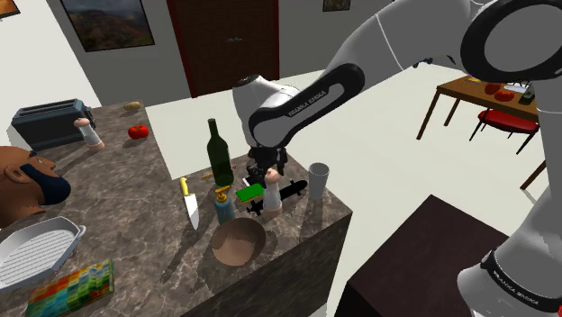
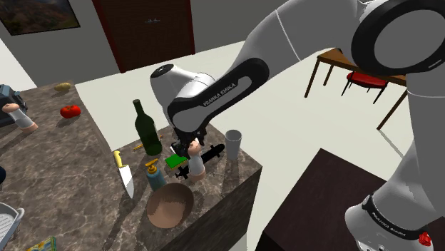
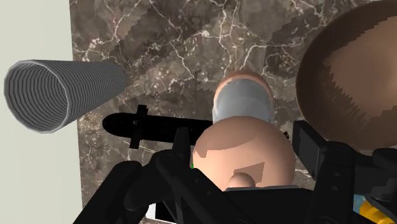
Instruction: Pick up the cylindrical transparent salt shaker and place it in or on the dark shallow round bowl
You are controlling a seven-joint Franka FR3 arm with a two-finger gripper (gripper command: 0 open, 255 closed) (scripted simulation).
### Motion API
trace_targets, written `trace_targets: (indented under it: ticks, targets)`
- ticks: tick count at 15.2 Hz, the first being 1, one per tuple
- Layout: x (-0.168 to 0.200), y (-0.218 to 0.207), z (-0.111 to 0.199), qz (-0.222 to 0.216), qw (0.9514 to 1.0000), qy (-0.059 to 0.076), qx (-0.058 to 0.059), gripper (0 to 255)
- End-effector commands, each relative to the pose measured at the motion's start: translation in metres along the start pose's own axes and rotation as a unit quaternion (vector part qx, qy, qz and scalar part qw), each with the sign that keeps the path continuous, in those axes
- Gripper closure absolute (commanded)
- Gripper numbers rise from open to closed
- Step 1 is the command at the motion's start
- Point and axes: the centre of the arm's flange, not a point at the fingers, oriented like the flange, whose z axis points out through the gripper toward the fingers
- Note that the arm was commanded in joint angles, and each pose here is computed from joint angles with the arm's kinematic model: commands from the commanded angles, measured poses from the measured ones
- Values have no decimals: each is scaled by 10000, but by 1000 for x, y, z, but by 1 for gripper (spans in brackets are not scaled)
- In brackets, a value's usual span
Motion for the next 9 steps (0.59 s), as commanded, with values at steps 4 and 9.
trace_targets:
  ticks: [4, 9]
  targets:
    - [-3, 4, -27, 0, 10000, -1, 0, 255]
    - [-5, 7, -53, 0, 10000, -1, 0, 255]
